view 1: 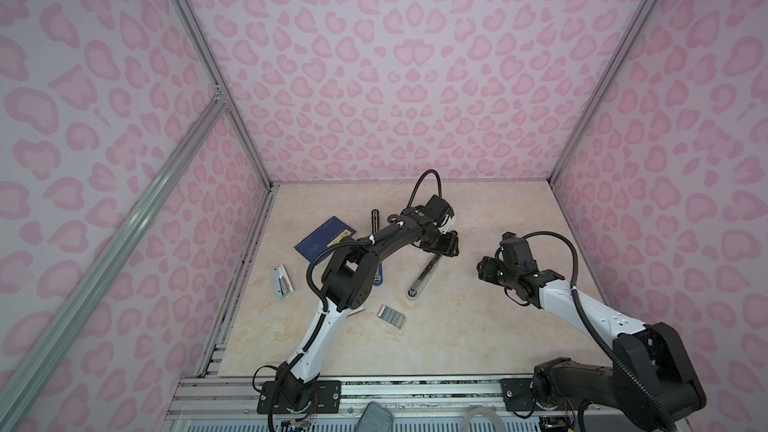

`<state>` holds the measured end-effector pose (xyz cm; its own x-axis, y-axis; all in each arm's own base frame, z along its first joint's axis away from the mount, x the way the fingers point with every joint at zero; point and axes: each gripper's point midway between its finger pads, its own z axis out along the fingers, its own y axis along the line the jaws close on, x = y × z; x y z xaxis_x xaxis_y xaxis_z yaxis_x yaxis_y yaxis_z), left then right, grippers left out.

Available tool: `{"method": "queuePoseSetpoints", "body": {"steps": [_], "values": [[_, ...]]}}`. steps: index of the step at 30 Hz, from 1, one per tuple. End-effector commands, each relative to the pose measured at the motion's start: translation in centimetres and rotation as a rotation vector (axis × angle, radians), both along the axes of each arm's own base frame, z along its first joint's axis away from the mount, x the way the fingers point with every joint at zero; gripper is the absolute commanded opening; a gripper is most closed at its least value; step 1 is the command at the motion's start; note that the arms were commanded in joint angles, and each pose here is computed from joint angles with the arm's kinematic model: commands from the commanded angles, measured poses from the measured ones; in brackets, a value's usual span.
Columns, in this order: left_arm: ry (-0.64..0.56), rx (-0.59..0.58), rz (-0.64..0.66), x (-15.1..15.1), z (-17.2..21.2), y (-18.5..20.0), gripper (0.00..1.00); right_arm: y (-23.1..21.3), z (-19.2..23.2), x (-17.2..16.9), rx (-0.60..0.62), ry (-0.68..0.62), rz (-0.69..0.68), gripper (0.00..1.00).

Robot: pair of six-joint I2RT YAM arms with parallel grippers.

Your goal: Load the staples into the stapler

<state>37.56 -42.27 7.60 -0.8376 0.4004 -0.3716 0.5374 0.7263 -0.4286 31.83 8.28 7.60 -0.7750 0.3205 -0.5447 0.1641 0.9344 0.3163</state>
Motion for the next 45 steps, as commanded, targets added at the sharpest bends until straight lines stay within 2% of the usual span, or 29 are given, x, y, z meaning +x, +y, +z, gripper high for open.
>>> {"method": "queuePoseSetpoints", "body": {"steps": [1, 5, 12, 21, 24, 29, 33, 39, 45], "values": [[-0.14, 0.013, 0.017, 1.8, 2.7, 0.7, 0.69, 0.2, 0.6, 0.8, 0.034, -0.036, 0.003, 0.63], [-0.215, 0.083, 0.038, 3.6, 2.2, 1.3, 0.71, 0.3, 0.9, 1.7, 0.057, -0.057, 0.001, 0.63], [-0.186, 0.159, 0.011, 4.4, -2.2, 0.9, 0.69, 0.4, 1.3, 3.7, 0.129, -0.095, -0.015, 0.63], [-0.204, 0.224, -0.051, 3.6, -4.6, 0.5, 0.56, 1.3, -0.5, 6.3, 0.312, -0.109, -0.021, 0.61], [-0.22, 0.248, -0.07, 3.3, -5.1, 0.4, 0.46, 1.8, -1.0, 7.2, 0.373, -0.125, -0.013, 0.6], [-0.235, 0.249, -0.08, 3.3, -4.8, 0.3, 0.31, 2.7, -1.8, 9.1, 0.503, -0.156, 0.0, 0.6], [-0.265, 0.226, -0.094, 3.2, -3.5, -0.2, 0.22, 3.1, -2.7, 10.4, 0.552, -0.164, -0.005, 0.64], [-0.3, 0.197, -0.104, 2.7, -2.2, -0.7, 0.17, 4.0, -2.5, 11.6, 0.67, -0.213, 0.002, 0.65], [-0.311, 0.18, -0.101, 2.4, -2.2, -1.0, 0.17, 5.2, -2.2, 12.1, 0.773, -0.229, 0.03, 0.64]]}}
